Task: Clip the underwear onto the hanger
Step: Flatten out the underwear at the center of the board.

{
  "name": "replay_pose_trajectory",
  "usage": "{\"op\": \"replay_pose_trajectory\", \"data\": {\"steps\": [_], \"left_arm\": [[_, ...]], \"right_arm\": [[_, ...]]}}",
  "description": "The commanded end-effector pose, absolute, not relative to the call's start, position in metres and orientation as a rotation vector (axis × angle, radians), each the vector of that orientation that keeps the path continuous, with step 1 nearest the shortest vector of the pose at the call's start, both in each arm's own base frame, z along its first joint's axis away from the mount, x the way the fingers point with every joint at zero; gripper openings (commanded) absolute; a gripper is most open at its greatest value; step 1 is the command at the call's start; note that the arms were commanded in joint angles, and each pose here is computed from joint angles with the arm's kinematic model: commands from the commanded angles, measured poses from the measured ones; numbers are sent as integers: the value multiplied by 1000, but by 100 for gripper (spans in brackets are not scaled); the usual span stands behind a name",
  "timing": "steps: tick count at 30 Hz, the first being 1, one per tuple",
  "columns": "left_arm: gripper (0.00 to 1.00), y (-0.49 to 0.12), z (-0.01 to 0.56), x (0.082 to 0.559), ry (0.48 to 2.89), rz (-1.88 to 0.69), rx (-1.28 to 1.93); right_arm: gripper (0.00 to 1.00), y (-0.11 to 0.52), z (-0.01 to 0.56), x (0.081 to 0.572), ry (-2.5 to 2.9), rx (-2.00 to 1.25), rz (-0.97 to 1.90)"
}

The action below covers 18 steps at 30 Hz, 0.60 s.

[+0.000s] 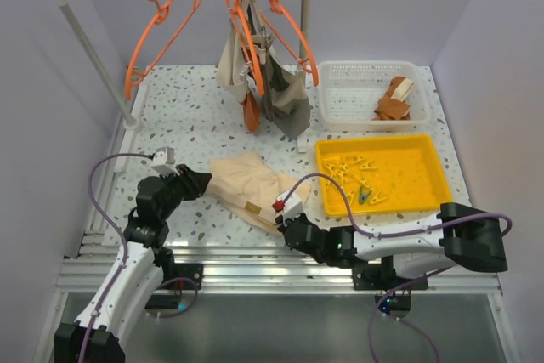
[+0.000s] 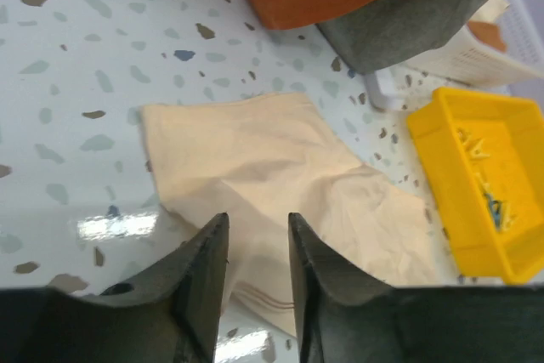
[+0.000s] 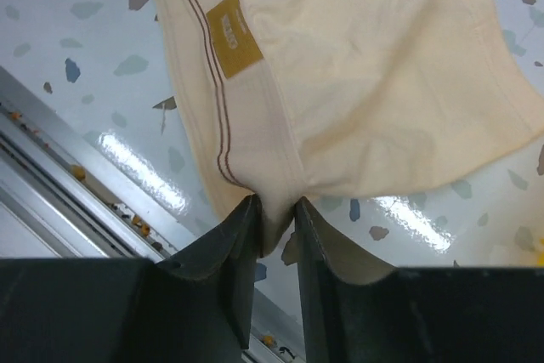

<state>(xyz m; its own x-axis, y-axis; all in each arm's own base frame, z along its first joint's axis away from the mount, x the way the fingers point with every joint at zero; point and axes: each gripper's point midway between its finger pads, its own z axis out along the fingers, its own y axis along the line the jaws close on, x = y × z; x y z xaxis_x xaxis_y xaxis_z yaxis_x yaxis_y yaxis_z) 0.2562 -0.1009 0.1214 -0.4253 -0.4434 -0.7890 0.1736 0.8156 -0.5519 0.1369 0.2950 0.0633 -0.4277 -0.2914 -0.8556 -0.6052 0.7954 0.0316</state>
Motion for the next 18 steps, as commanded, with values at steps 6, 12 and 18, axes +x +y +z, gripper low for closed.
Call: {"op": "replay_pose_trajectory", "data": {"steps": [6, 12, 18], "left_arm": [[86, -72, 124, 251, 1892, -545, -322], [83, -79, 139, 264, 1794, -609, -311], [0, -83, 147, 279, 1745, -620, -286]], "right_arm": [[67, 307, 93, 110, 1955, -735, 507], [77, 302, 142, 129, 1822, -631, 502], [0, 310, 138, 179, 1820, -578, 390]]}}
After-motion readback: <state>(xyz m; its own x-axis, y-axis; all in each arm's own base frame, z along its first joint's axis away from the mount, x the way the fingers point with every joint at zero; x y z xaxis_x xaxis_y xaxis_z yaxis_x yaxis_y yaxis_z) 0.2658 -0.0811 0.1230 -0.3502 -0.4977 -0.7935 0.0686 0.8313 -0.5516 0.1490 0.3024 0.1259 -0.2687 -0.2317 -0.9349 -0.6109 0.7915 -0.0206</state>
